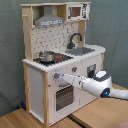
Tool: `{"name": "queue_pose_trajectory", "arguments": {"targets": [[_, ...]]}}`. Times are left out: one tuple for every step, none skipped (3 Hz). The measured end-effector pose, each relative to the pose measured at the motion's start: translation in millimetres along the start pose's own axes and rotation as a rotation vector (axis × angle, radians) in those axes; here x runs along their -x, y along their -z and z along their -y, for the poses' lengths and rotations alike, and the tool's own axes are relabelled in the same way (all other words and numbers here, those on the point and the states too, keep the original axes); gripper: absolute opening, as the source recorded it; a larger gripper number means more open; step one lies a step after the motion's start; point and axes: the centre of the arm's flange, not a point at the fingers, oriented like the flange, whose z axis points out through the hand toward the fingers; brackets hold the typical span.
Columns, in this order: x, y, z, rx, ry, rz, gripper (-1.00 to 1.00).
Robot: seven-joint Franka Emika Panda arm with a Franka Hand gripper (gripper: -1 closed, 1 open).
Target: Play with the kitchen
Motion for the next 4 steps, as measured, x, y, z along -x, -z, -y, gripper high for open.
{"name": "queue_pose_trajectory", "arguments": {"targets": [[-4.1, -17.8, 0.6, 0.0, 0.014, -0.04, 1.0], [-10.9, -40.0, -4.1, 0.002, 0.022, -0.057, 1.0], [-24.5, -58.6, 6.7, -0.015, 0.036, -0.08, 1.0], [-32.3, -65.9, -9.0, 0.006, -0.03, -0.065, 1.0]]}}
